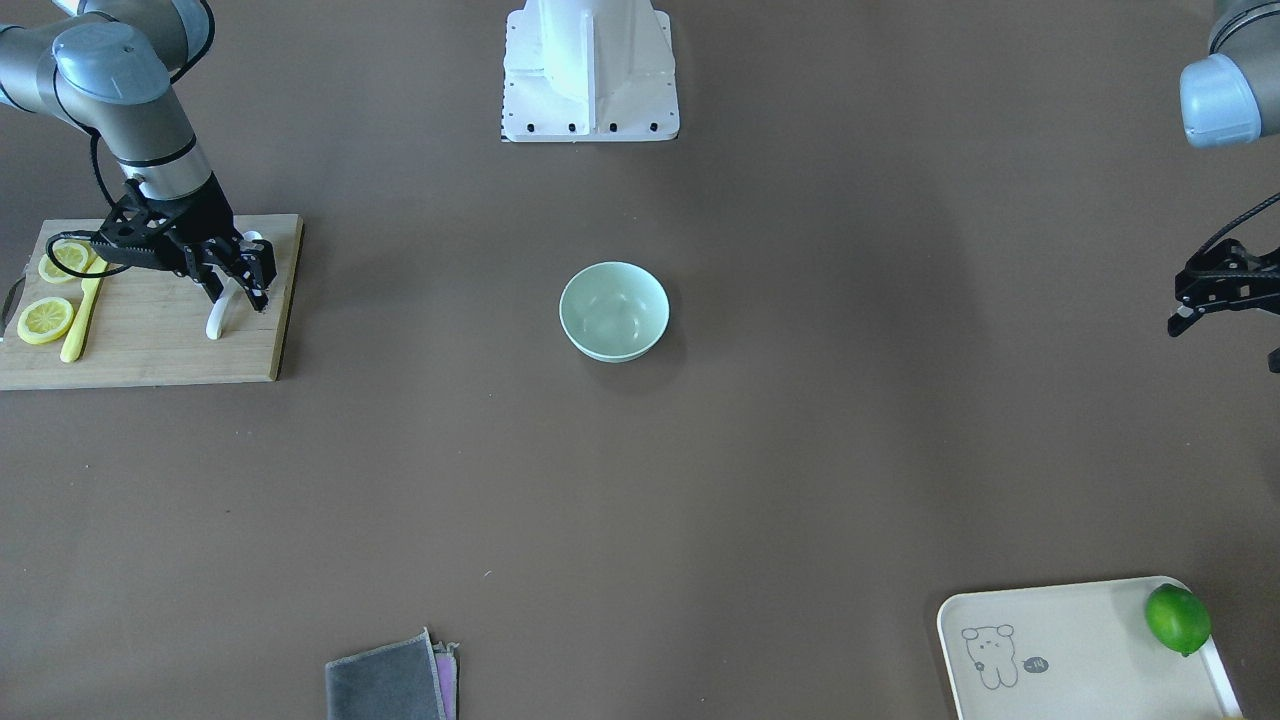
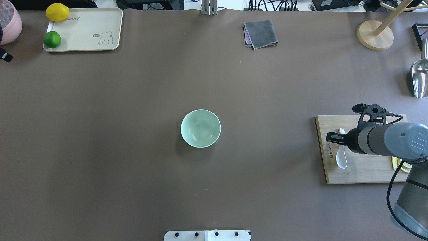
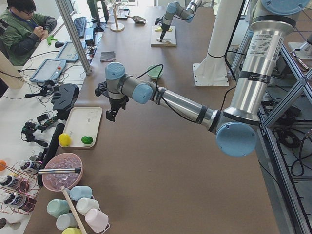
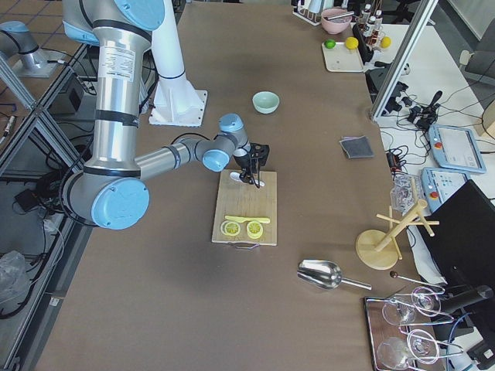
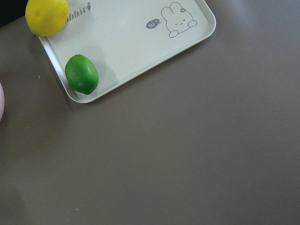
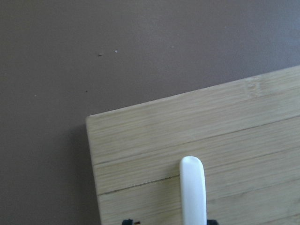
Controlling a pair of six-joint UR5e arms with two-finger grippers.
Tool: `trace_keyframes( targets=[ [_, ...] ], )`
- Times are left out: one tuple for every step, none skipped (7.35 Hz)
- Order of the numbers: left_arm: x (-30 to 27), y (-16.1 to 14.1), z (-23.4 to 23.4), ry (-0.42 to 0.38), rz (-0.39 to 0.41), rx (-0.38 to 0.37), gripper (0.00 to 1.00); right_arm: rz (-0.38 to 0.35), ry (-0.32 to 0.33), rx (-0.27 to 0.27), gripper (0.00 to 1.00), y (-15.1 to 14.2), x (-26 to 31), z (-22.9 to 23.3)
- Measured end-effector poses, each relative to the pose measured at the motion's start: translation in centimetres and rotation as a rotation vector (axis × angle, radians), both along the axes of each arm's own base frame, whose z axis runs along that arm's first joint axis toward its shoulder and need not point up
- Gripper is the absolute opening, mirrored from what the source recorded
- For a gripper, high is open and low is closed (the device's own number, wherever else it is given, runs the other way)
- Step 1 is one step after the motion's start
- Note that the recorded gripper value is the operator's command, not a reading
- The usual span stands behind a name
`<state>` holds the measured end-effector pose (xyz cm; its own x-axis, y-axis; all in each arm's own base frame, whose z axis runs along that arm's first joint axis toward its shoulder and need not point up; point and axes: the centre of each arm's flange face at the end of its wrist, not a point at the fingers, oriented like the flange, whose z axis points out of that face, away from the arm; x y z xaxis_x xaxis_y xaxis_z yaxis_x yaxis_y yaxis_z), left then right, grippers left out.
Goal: Place spoon in bowl
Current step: 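Grasp the white spoon and carry it toward the pale green bowl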
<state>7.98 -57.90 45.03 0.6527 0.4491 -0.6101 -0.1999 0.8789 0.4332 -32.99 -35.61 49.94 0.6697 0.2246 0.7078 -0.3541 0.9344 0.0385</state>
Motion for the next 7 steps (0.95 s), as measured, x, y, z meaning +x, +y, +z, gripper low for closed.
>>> trace_keyframes(
  targets=[
    [0.0,0.0,0.0,0.001,-0.001,-0.001,0.99,0.002,-0.001,0.0,0.33,0.0,0.2,0.0],
    [0.0,0.0,-0.1,0.001,-0.002,-0.002,0.99,0.003,-0.002,0.001,0.03,0.0,0.3,-0.1],
    [0.1,0.0,0.0,0.001,-0.003,-0.004,0.99,0.004,-0.002,0.001,0.0,0.0,0.3,-0.1],
    [0.1,-0.1,0.0,0.0,-0.003,-0.005,0.99,0.004,-0.003,0.001,0.0,0.0,0.4,-0.2],
    [0.1,-0.1,0.1,-0.001,-0.003,-0.006,0.99,0.004,-0.006,0.002,0.0,0.0,0.5,-0.6],
    [0.1,-0.1,0.1,-0.001,-0.003,-0.007,0.99,0.004,-0.016,0.008,0.0,0.0,0.6,-1.2],
    [0.1,-0.1,0.1,0.0,-0.002,-0.008,0.99,0.006,-0.028,0.012,0.0,-0.1,0.7,-2.7]
  ],
)
